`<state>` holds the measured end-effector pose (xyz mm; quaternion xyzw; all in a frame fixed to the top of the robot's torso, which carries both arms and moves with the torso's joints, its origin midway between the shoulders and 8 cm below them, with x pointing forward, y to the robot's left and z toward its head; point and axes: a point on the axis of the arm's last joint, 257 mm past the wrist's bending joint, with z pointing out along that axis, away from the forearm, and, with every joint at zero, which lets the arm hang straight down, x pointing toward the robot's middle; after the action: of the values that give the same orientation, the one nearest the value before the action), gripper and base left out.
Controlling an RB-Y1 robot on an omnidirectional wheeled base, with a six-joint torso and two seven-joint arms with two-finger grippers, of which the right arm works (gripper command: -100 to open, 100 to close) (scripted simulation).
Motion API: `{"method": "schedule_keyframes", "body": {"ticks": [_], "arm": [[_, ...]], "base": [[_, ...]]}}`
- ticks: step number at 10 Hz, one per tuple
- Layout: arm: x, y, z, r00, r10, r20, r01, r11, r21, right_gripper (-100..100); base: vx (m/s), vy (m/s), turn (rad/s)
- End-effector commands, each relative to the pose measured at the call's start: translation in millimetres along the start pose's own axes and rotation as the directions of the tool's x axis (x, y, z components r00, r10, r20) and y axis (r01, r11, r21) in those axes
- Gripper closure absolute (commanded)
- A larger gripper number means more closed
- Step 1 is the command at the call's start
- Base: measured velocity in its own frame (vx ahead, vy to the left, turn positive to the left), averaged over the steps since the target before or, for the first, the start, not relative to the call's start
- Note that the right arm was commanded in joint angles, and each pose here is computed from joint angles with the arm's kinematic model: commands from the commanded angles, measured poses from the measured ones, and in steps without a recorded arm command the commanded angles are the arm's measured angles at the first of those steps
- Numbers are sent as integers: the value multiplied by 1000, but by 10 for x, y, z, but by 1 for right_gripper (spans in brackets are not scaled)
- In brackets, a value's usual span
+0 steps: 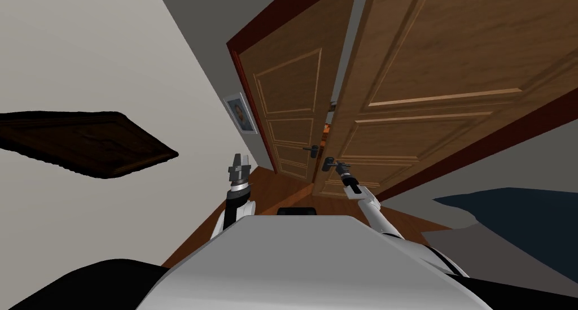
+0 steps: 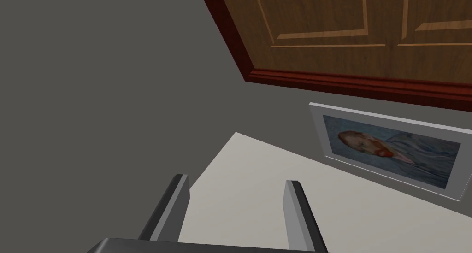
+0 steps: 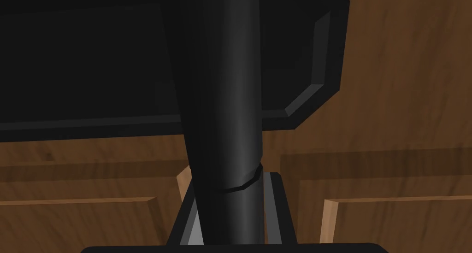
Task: Pull the door open
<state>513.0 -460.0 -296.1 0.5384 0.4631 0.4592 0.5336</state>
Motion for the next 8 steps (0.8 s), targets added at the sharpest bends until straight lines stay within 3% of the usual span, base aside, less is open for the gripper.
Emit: {"method": "schedule_keyframes", "body": {"ticks": [1,8], "arm": [[37,12,-23,1000,-1,-22,1,1000,-4,100],[261,33,-172,990,1,-142,-3,1000,-9,100]], "base": [[-131,-50,84],[-226,-85,110]]}}
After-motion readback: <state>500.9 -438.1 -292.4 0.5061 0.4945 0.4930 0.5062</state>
